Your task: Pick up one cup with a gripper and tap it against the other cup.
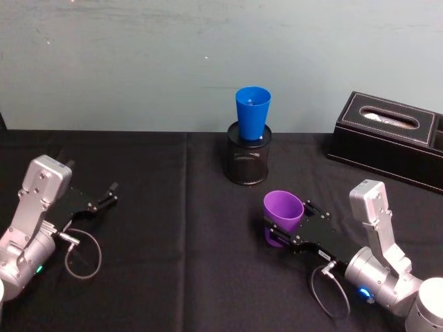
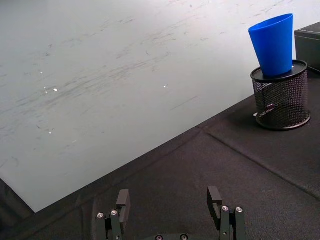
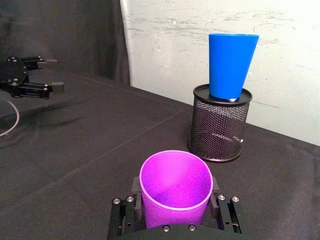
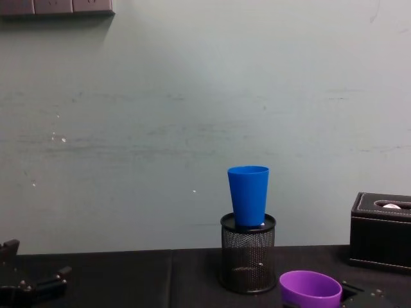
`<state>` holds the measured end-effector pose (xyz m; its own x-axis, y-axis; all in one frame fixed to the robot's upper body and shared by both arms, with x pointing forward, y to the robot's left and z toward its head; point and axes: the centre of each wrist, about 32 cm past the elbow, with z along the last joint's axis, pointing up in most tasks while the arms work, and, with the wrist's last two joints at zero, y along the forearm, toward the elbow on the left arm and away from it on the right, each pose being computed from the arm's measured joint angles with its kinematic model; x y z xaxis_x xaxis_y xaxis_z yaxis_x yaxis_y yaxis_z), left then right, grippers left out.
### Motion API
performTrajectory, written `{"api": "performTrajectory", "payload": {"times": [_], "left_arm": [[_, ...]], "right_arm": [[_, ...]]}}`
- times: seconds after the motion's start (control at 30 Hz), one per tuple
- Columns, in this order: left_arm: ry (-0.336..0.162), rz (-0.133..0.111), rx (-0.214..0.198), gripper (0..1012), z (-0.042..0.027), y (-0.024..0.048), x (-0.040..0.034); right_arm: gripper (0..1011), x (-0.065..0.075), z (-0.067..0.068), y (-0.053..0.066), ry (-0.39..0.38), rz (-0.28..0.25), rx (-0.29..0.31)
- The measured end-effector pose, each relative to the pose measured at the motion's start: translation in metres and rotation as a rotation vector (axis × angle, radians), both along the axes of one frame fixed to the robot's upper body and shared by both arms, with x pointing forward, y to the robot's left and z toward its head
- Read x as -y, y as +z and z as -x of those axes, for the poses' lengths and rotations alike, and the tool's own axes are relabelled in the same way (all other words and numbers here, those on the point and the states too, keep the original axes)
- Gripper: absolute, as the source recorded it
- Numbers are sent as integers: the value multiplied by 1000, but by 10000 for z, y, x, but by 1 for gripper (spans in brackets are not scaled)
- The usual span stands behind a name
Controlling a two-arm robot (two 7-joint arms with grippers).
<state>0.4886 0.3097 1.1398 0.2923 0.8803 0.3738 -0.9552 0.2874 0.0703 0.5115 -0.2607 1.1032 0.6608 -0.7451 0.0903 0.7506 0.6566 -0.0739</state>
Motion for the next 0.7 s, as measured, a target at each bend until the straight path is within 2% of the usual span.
{"api": "performTrajectory", "payload": {"times": [0.7], "left_arm": [[0,0,0,1012,0,0,0]], "right_arm": [[726,1,3,1,-1,0,0]]}}
